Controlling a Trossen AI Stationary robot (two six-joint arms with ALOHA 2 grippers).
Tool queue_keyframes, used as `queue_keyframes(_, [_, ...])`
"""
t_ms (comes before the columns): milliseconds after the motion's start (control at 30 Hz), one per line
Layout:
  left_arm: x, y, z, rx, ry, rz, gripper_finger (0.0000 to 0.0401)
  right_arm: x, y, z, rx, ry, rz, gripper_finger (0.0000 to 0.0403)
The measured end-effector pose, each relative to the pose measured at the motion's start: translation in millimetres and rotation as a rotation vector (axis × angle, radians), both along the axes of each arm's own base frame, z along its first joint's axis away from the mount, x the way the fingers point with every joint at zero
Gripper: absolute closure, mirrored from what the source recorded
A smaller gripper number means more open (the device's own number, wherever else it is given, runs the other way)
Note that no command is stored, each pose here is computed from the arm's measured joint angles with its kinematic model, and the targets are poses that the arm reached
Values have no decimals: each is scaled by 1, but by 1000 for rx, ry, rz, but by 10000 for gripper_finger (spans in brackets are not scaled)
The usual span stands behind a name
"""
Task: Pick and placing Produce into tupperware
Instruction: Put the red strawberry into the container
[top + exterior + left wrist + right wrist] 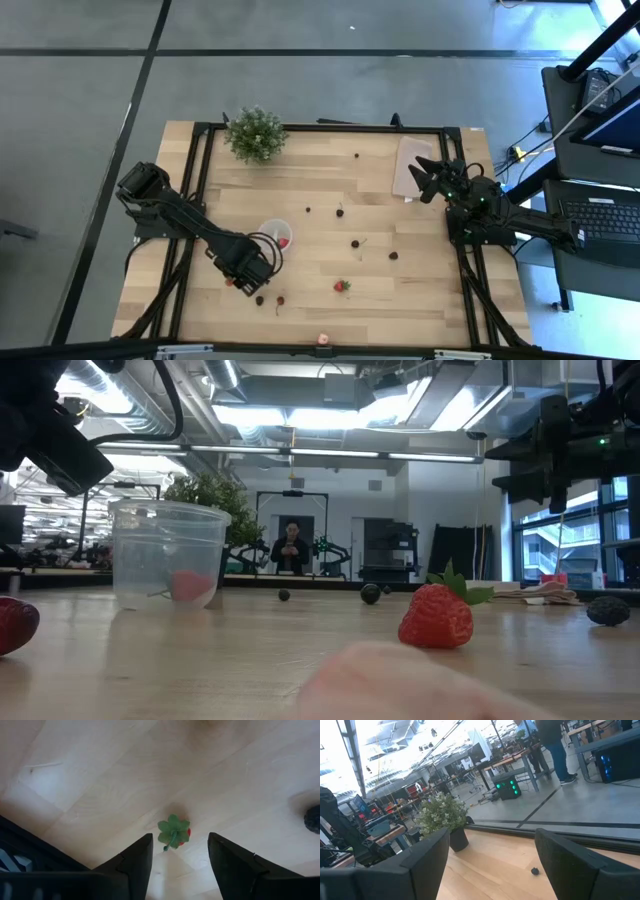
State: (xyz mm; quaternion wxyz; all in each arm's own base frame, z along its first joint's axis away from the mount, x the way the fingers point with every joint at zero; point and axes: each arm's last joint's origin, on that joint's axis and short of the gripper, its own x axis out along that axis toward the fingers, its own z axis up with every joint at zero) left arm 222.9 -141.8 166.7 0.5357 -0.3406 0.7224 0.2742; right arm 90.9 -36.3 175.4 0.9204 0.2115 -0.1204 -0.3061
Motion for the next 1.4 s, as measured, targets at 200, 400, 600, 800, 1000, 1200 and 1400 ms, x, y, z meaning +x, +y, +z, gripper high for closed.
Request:
queue_keyframes(200, [0, 0, 0, 1, 0, 0, 216, 0, 0, 0, 0, 0, 0, 108])
queue_keyframes(400, [0, 0, 0, 9, -4, -1, 233, 0, 0, 0, -1, 0, -1, 108])
queue_keyframes(600, [0, 0, 0, 9, -4, -1, 256, 0, 0, 0, -2, 1, -1, 108])
queue_keyframes(800, [0, 0, 0, -1, 3, 0, 278, 0, 0, 0, -3, 2, 0, 108])
queue_keyframes(1000, [0, 0, 0, -2, 4, 0, 297, 0, 0, 0, -3, 2, 0, 108])
queue_keyframes(1200, [0, 0, 0, -3, 6, 0, 320, 0, 0, 0, -3, 2, -1, 108])
queue_keyframes(1400, [0, 0, 0, 1, 3, 0, 350, 0, 0, 0, -3, 3, -1, 108])
